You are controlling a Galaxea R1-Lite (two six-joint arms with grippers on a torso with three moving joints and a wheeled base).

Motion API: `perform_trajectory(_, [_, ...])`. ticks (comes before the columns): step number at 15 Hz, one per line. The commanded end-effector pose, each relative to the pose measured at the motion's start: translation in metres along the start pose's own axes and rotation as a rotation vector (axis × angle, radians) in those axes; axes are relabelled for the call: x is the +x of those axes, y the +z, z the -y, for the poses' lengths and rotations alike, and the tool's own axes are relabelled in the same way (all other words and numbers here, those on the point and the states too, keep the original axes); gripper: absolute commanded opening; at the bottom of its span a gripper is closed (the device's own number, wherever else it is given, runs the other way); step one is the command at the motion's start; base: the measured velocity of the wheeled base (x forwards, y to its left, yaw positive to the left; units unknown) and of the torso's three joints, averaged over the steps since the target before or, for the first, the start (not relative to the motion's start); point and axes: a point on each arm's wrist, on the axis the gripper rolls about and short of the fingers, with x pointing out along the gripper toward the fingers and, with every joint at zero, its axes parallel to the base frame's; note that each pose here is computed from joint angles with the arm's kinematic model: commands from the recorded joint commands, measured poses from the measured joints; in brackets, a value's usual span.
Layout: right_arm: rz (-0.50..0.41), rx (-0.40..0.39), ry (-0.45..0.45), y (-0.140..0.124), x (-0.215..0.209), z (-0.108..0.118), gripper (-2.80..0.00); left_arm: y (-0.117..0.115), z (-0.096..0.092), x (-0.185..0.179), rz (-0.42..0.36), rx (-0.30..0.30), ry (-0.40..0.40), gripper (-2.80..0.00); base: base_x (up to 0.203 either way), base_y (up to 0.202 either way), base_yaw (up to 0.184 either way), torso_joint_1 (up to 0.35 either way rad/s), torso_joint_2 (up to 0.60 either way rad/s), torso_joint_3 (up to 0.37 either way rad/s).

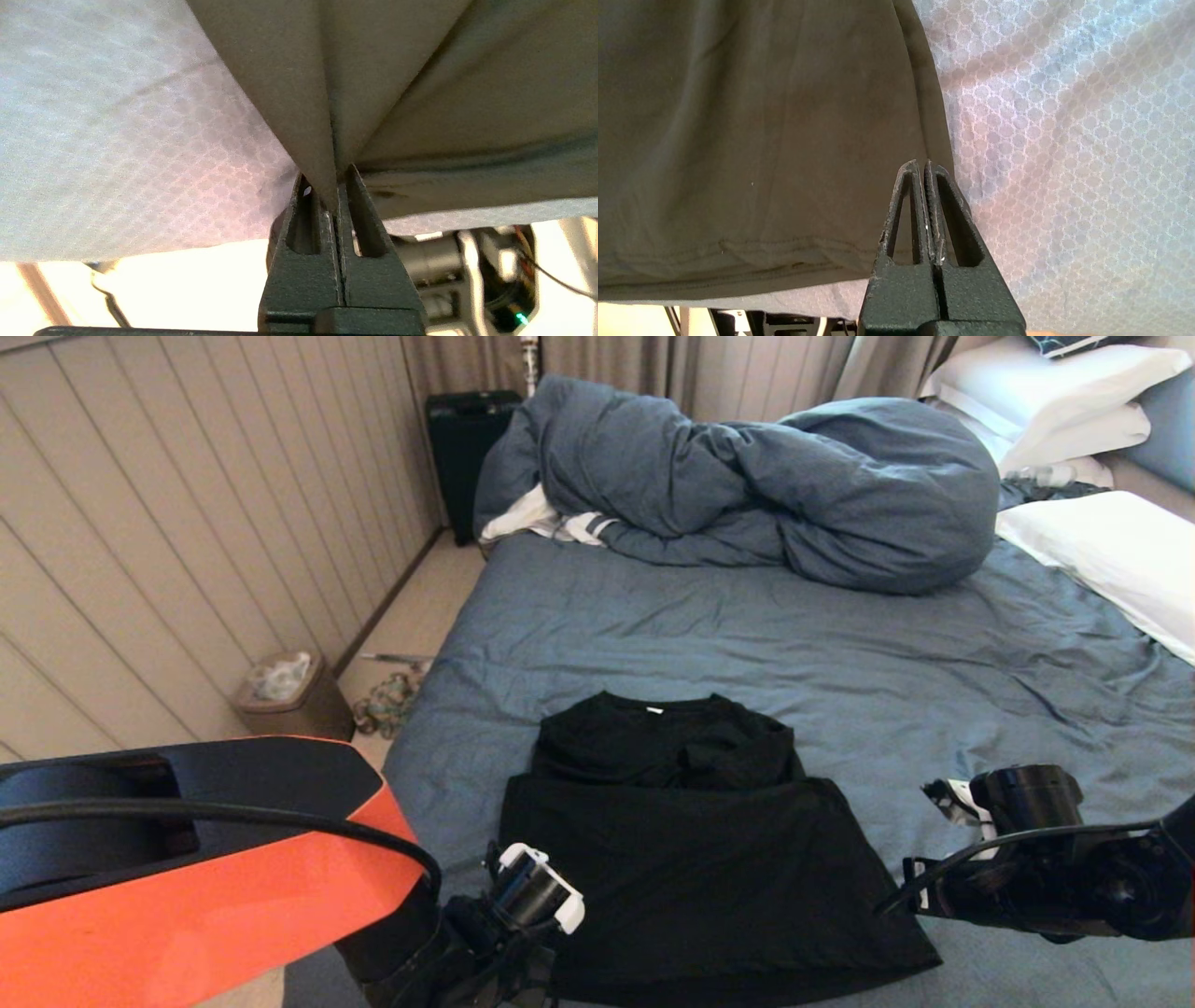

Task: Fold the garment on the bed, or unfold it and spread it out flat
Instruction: Fold the black T-shirt

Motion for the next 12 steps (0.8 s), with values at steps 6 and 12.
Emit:
perform_trajectory(6, [-0.011,-0.002,-0.003,-0.005,-0.003,0.001,-2.80,0.011,0.007,-0.025,0.088,-0.020,-0.015,-2.80,0.000,0.000,0.000,0.000,0.00,0.000])
perform_trajectory(12, [-0.077,-0.011,-0.010,-0.017,0.009,0.002,0.00,0.011,0.009,-0.022,0.083,-0.019,-0.021,-2.80,0.000,0.000,0.000,0.000,0.00,0.000])
